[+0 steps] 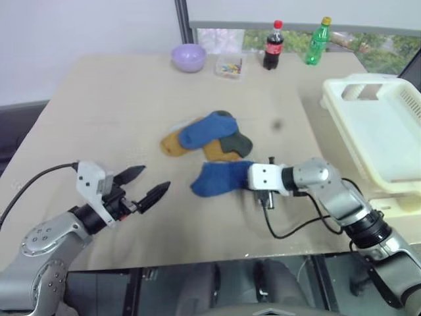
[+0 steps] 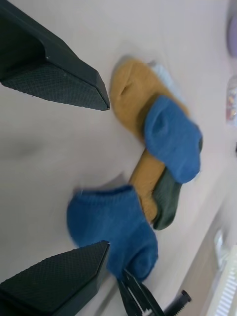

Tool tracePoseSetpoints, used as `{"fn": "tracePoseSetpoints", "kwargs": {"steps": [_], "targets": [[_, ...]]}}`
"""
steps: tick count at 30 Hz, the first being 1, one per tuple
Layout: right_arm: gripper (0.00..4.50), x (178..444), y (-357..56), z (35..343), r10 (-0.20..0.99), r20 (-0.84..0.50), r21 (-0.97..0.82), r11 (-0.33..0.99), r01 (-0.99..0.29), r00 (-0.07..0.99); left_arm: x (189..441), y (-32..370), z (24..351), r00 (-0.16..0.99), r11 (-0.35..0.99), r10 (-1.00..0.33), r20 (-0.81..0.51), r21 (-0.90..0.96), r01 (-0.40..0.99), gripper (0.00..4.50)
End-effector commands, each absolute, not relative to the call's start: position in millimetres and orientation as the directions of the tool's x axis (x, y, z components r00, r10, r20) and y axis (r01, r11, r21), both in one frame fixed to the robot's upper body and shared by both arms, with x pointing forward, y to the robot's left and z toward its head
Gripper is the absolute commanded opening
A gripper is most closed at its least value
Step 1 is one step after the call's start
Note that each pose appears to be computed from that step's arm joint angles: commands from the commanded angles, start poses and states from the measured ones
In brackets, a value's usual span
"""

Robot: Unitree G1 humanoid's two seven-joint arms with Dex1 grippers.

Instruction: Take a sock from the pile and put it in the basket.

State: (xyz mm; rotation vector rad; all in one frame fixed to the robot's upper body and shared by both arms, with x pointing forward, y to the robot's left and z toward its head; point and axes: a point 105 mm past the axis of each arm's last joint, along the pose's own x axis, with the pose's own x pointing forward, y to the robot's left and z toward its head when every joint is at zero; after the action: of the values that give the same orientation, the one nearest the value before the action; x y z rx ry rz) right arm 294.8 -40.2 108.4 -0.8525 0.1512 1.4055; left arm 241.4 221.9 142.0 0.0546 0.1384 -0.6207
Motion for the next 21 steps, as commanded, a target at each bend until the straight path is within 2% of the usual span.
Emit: {"fn": "tracePoseSetpoints", "kwargs": {"steps": [1,3,4,10,19,21], "targets": [[1.87,286,-34,124,0.831,-0.528,-0.434,-0.086,-0.897,0.176,242,219,140,0.776,0.785,-0.607,-0.171,0.021,0.619,4.50],[3.01,287,-34,127,0.836,-0.510,-0.450,-0.060,-0.891,0.202,242,212,129,0.751,0.766,-0.631,-0.194,0.000,0.643,4.50],[3.24,285,-37,130,0.841,-0.502,-0.443,-0.048,-0.895,0.203,243,207,121,0.739,0.757,-0.640,-0.210,-0.006,0.654,4.50],[3.24,273,-57,146,0.865,-0.432,-0.402,0.070,-0.913,0.256,266,193,97,0.728,0.753,-0.638,-0.251,-0.001,0.658,4.50],[3.24,259,-108,156,0.803,-0.339,-0.395,0.352,-0.848,0.491,302,171,76,0.684,0.710,-0.672,-0.284,0.012,0.704,4.50],[3.27,257,-114,156,0.789,-0.321,-0.394,0.392,-0.831,0.524,305,165,74,0.663,0.691,-0.695,-0.278,-0.006,0.723,4.00]]}}
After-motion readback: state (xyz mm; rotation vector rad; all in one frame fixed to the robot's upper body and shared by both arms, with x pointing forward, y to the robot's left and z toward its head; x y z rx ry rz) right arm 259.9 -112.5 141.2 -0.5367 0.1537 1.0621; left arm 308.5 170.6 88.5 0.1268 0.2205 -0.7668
